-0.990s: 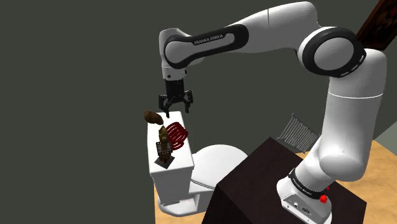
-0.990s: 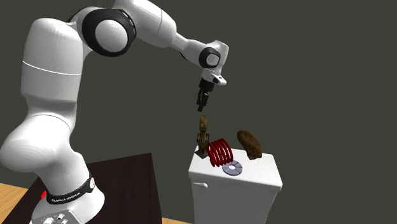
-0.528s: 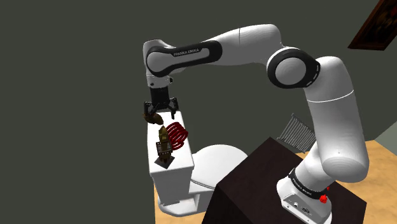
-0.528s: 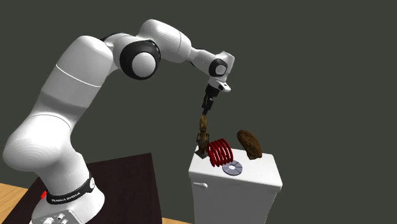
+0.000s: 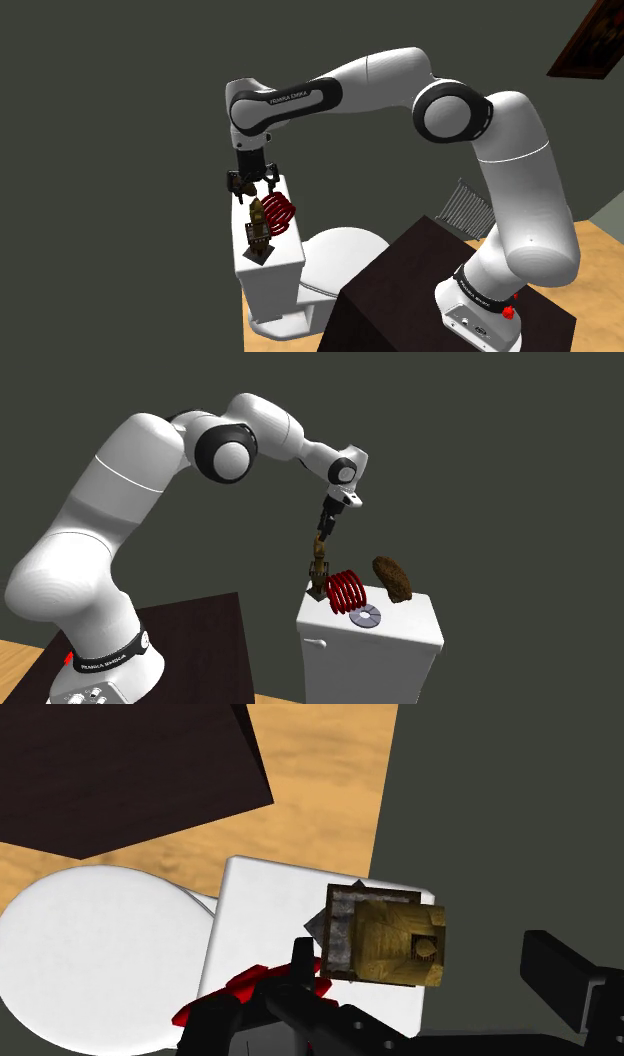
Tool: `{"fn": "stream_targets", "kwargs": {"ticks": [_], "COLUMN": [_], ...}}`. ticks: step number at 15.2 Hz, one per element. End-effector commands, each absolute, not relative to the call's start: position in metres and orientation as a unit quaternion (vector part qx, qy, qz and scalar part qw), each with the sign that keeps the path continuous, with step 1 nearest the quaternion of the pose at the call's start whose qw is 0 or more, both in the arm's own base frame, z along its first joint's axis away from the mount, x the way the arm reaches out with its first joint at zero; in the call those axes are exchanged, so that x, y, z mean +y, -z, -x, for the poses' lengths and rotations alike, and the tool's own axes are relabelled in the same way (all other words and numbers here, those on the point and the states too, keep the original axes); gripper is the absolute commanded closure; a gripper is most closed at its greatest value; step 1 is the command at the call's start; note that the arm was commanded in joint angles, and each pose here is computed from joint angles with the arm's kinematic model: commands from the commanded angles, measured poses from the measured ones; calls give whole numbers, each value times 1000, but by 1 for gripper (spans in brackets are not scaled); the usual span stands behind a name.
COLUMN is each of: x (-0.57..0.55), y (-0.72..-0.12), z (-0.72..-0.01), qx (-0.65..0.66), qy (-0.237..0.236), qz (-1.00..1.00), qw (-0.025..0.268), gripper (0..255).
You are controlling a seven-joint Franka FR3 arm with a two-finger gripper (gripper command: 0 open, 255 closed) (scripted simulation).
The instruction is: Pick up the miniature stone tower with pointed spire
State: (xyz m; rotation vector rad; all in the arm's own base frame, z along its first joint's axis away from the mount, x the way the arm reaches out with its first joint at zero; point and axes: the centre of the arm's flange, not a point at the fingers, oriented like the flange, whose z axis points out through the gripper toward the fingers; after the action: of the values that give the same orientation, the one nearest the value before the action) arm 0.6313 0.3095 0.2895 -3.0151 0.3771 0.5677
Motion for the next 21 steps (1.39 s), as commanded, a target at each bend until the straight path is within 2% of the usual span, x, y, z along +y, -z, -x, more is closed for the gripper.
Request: {"fn": "stream_targets", "kwargs": {"ticks": [1,10,21], "x": [310,310,310], "y": [-289,-288,-346], "z": [-632,-632,-632], "qx": [122,122,122], "qy": [-183,-183,-183], "qz": [975,975,975], "qw": [25,25,25], "gripper": [255,255,255]}}
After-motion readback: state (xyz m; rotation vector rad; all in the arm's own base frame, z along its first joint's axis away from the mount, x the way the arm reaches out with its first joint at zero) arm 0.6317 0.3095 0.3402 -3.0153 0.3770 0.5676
